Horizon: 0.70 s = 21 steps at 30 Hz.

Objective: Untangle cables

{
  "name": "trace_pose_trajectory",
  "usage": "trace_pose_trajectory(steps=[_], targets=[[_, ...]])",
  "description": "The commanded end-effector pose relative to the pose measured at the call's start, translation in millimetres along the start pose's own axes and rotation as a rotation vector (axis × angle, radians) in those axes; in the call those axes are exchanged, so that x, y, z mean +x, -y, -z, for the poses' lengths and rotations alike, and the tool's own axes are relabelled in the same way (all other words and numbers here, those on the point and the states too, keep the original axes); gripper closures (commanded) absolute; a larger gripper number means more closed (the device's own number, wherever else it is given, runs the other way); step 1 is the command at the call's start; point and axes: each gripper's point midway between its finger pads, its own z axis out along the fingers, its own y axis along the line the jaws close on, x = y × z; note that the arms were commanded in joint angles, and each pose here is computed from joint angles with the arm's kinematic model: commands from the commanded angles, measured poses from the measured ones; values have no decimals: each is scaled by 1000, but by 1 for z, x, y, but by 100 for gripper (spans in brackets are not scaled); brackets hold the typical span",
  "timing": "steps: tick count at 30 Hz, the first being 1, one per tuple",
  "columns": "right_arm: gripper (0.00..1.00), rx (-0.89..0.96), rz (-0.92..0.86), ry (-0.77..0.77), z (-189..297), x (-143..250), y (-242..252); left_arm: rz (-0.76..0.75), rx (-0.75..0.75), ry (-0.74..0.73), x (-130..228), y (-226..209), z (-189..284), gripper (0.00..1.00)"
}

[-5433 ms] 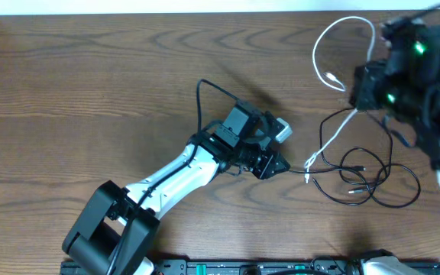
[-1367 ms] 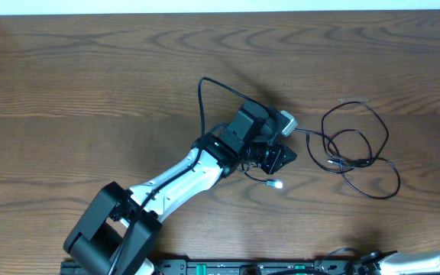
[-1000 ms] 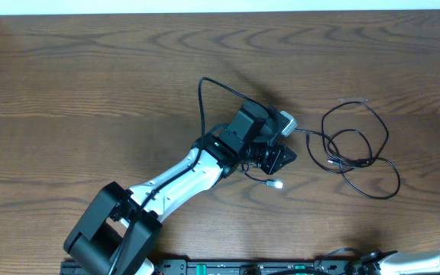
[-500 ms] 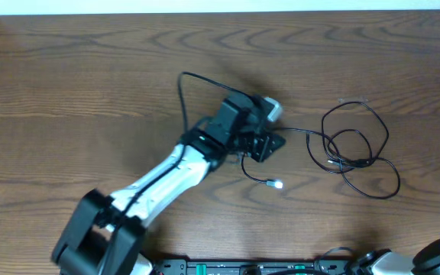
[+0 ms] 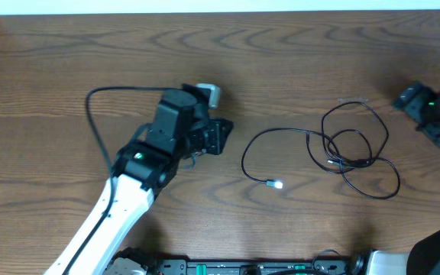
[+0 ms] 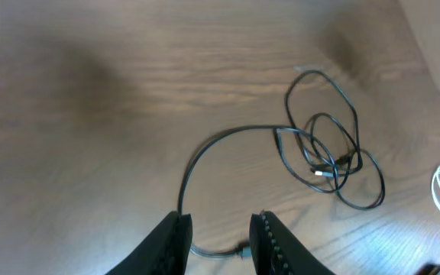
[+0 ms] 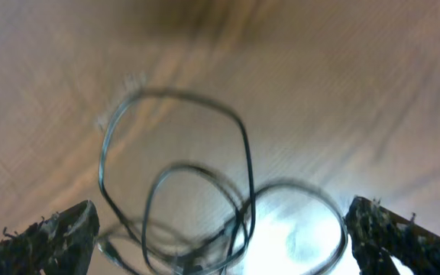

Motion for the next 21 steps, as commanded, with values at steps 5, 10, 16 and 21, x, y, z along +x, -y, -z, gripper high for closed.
trace_pose_trajectory(steps=[5, 10, 16, 21], targets=[[1, 158, -128, -31, -6, 39, 7, 140, -44, 36, 9, -3, 42, 69], [1, 174, -137, -100, -35, 68, 18, 149, -35, 53, 14, 1, 60, 69], [1, 198, -133, -151, -60, 97, 33, 142, -33, 60, 16, 2, 67, 69], [1, 184, -134, -198, -71, 116, 36, 127, -57, 54, 18, -2, 67, 69]])
